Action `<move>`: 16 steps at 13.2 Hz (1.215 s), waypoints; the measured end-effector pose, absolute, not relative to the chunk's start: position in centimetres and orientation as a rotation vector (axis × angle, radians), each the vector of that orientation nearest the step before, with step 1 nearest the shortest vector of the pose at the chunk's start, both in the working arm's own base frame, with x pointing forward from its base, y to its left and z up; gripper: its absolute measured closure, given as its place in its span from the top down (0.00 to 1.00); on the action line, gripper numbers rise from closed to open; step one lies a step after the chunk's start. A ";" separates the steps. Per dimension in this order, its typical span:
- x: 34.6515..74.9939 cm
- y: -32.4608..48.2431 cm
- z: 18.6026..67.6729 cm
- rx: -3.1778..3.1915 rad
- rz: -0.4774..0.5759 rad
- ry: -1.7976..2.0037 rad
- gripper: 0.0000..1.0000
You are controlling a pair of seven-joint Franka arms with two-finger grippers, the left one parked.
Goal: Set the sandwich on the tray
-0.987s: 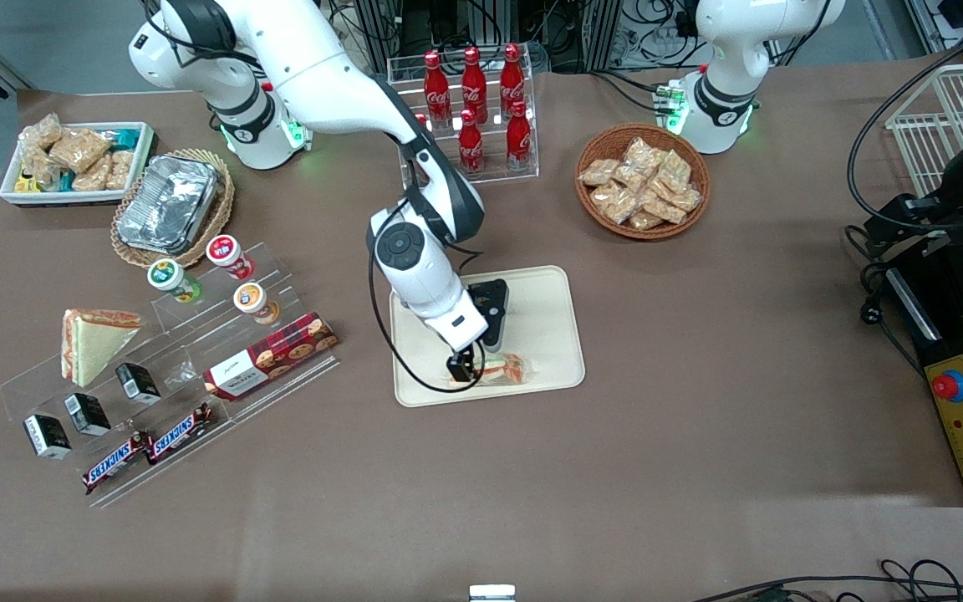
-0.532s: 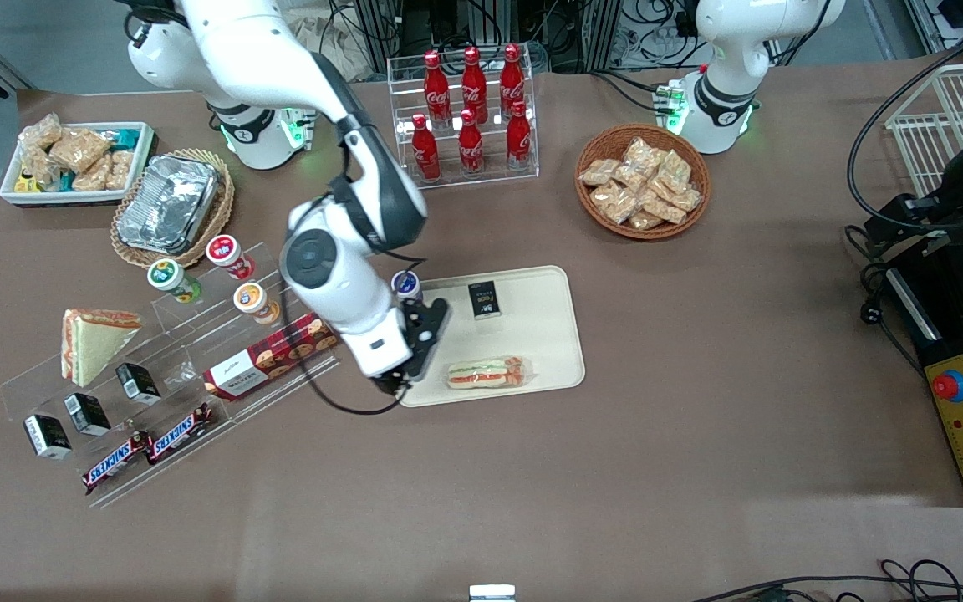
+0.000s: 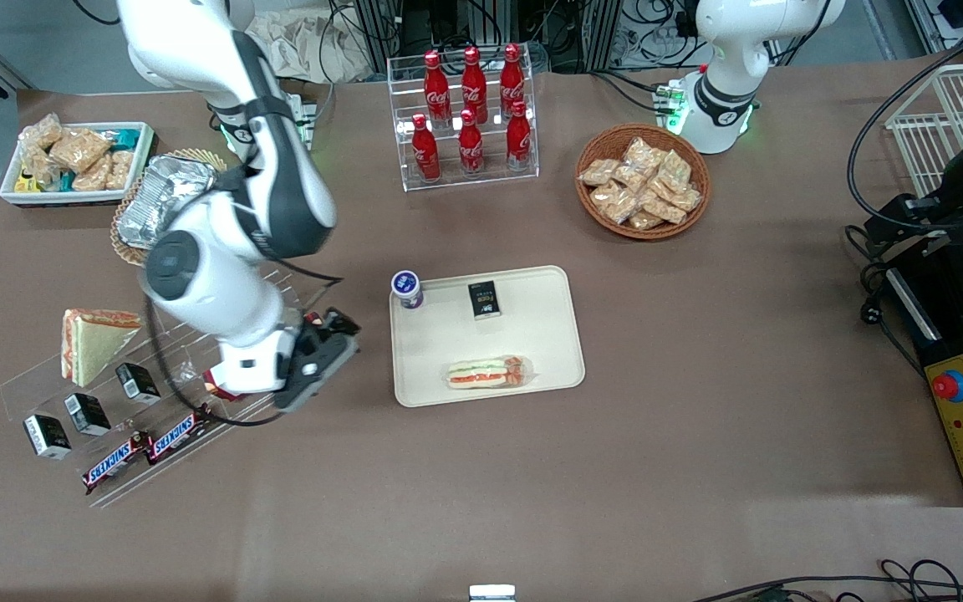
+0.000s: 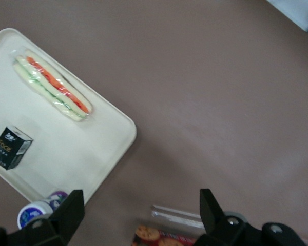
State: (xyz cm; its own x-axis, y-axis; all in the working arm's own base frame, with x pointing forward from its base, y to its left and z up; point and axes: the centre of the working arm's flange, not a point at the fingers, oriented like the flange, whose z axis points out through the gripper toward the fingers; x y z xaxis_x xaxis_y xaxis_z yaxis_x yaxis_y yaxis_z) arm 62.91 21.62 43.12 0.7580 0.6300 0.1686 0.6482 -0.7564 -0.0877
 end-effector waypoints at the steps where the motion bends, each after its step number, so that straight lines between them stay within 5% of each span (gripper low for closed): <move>1: 63.2 19.2 44.4 -2.828 -0.197 -0.979 1.00; 16: 58.7 -0.5 53.3 -2.924 0.104 -0.494 1.00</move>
